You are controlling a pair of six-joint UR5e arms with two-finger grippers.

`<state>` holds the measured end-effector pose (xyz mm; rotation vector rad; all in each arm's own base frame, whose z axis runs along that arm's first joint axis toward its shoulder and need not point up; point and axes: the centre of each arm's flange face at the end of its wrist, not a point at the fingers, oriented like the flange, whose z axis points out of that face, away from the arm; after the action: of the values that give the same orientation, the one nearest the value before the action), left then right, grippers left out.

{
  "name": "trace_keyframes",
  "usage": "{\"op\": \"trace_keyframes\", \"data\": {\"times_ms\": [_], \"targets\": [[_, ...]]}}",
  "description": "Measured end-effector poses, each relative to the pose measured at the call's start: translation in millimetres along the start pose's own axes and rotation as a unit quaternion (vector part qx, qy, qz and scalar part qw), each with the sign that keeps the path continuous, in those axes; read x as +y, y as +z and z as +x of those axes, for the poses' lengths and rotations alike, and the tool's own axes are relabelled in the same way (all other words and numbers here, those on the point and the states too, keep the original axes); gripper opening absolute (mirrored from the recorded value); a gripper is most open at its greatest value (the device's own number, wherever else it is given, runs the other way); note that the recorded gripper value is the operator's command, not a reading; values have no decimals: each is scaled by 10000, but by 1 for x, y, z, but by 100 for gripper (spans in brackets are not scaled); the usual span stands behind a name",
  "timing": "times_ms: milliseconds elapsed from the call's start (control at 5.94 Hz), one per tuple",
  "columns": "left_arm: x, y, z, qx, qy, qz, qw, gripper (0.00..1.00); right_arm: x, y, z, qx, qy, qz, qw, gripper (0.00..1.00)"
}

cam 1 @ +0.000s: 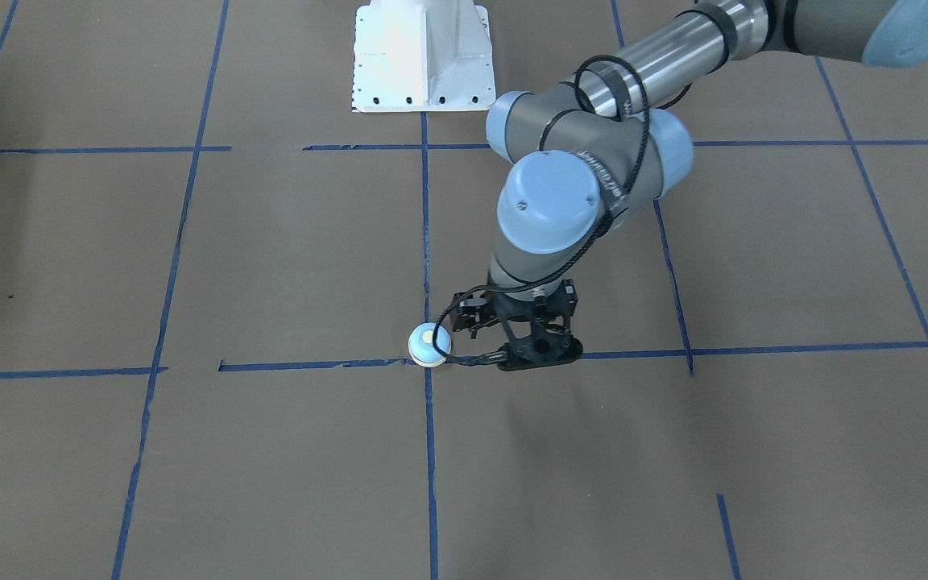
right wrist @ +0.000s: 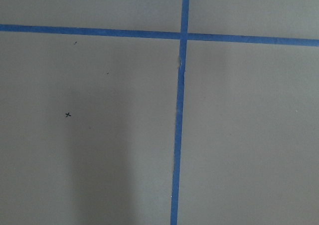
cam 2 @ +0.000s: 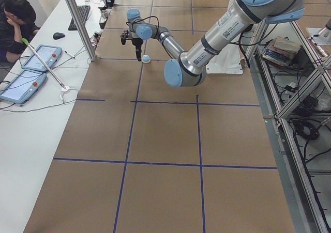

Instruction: Place and press bell with both arms

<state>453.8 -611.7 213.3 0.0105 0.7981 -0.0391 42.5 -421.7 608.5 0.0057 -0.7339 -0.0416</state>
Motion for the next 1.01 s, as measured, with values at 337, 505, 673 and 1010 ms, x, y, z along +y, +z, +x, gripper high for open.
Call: {"op": "trace_keyframes", "data": {"times_ms": [337, 505, 673, 1010], "targets": [[4, -36, -194, -56, 866, 47, 9962, 100, 0, 0, 0, 0, -1, 1, 10000, 100], [11, -49, -296, -8, 1189, -51, 9929, 100, 0, 0, 0, 0, -1, 1, 10000, 100], [21, -57, -380, -41, 1343, -90, 9909, 100, 0, -1, 0, 0, -5, 5, 10000, 100], [52, -65, -507, -189, 1310, -136, 9911, 100, 0, -1, -1, -1, -7, 8, 10000, 100]]}}
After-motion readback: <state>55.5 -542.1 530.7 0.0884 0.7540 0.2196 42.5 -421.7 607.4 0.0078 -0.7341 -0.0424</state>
